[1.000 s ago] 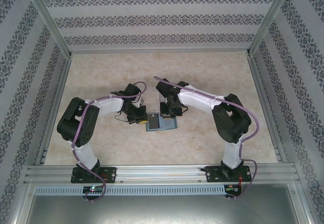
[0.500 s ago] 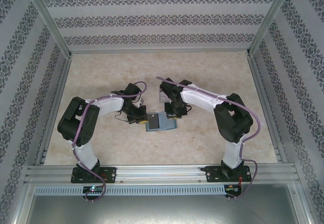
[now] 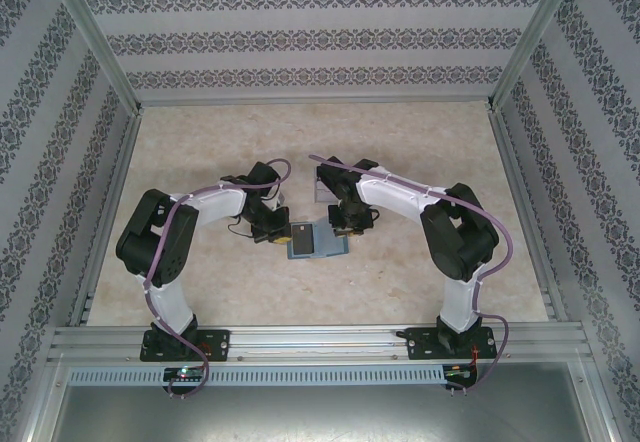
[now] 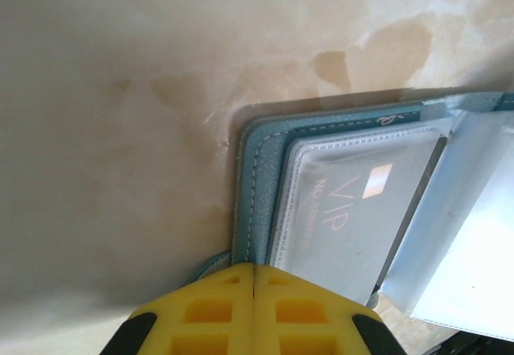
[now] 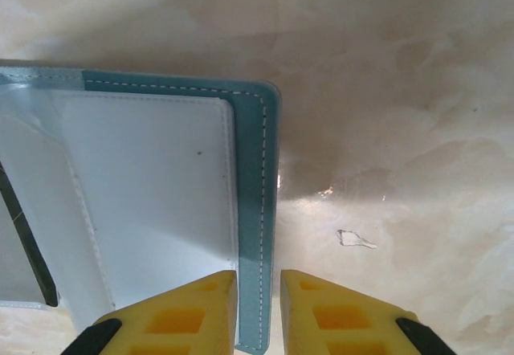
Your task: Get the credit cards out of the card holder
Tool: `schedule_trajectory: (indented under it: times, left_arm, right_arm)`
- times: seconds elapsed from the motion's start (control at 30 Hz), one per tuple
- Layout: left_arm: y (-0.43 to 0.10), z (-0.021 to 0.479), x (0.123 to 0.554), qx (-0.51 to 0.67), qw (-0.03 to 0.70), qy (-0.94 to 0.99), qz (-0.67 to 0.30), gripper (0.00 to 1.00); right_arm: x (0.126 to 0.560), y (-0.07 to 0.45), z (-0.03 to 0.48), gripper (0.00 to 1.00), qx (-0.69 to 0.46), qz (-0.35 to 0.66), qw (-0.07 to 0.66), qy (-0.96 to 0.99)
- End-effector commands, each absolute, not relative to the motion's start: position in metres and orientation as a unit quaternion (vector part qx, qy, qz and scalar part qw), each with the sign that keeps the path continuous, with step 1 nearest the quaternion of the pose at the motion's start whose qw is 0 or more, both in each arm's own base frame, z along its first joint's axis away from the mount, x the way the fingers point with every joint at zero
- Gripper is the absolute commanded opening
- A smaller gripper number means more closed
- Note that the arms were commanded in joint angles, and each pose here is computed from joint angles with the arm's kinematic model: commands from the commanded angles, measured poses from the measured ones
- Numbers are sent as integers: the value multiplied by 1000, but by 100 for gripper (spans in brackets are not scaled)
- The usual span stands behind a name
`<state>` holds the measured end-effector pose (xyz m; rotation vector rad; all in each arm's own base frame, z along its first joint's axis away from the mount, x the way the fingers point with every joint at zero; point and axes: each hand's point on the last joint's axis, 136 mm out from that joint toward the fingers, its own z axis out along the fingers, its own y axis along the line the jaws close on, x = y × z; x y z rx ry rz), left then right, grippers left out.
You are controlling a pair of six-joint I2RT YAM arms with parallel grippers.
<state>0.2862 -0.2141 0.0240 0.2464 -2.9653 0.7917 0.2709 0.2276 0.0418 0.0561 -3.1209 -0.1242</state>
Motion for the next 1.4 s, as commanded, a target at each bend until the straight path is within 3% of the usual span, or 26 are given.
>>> schedule_trajectory:
  times: [0.0, 0.33, 0.67, 0.87, 1.37]
  left_arm:
    - [-209, 25, 287, 75, 34, -967, 243, 2]
    - [-212, 47, 294, 70, 11, -966, 250, 2]
    - [-233, 52, 297, 66, 10, -957, 281, 2]
    - [-231, 47, 293, 67, 14, -959, 274, 2]
    - [-230, 46, 293, 66, 17, -960, 270, 2]
  right_arm:
    - [273, 218, 56, 23, 15, -29, -6, -999]
    - [280, 240, 96, 23, 9, -105, -39, -994]
    - [276, 322, 95, 20, 11, -283, 5, -959]
    - [276, 325, 65, 18, 0, -270, 28, -963]
    - [274, 270, 29, 17, -26, -199, 39, -979]
